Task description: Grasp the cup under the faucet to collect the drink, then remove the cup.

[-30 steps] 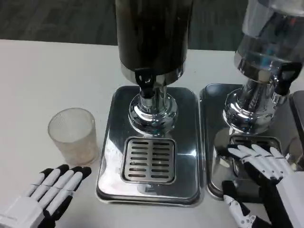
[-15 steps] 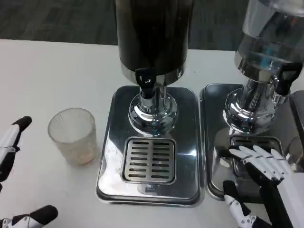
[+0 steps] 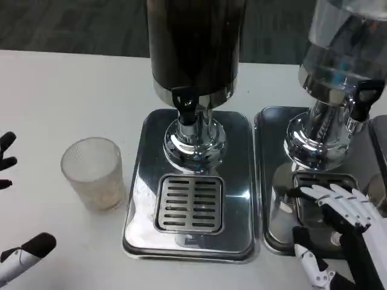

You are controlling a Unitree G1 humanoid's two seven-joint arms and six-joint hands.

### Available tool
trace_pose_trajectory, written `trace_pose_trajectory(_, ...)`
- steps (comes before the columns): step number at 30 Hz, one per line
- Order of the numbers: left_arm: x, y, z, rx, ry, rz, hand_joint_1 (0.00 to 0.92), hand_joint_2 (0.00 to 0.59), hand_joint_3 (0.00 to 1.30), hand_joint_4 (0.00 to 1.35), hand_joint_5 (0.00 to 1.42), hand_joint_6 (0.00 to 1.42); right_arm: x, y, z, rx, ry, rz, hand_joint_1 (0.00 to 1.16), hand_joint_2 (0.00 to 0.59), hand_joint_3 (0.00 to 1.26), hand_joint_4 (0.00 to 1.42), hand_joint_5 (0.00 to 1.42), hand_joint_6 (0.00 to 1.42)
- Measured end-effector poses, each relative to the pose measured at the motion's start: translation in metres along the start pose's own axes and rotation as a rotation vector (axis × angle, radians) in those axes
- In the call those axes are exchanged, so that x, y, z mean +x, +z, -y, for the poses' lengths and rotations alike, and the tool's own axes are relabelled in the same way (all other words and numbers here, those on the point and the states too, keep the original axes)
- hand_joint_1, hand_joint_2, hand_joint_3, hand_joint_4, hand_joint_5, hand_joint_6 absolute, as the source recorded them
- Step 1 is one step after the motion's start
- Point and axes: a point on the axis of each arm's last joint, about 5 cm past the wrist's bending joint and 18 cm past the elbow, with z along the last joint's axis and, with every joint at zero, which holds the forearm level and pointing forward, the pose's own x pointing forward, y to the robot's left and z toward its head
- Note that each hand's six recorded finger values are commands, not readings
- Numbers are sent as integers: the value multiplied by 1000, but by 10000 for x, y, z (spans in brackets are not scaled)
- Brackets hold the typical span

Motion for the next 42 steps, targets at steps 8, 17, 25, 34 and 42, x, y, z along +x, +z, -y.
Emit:
trace_pose_trajectory(8,150,-73,19,-60,-7,-59,0,18,0,0,178,344,14,-18,11,0,14,5,343,455,348,275,219,160)
trace_pose_trajectory(17,394,-132,82,-53,-80,-40,0,11,0,0,184,336,8,-18,13,11,13,-4,343,455,348,280,229,162)
trace_pose_trajectory(25,511,-145,131,-26,-157,-22,0,0,0,0,117,254,-14,-10,6,29,7,-21,343,455,348,293,256,175)
trace_pose_trajectory(34,640,-173,189,-26,-184,-44,0,0,0,0,113,251,-58,7,-10,40,10,-38,343,455,348,294,266,179)
trace_pose_trajectory(42,714,-224,219,-28,-199,-94,0,0,0,0,114,251,-71,22,-3,43,9,-36,343,455,348,308,284,181)
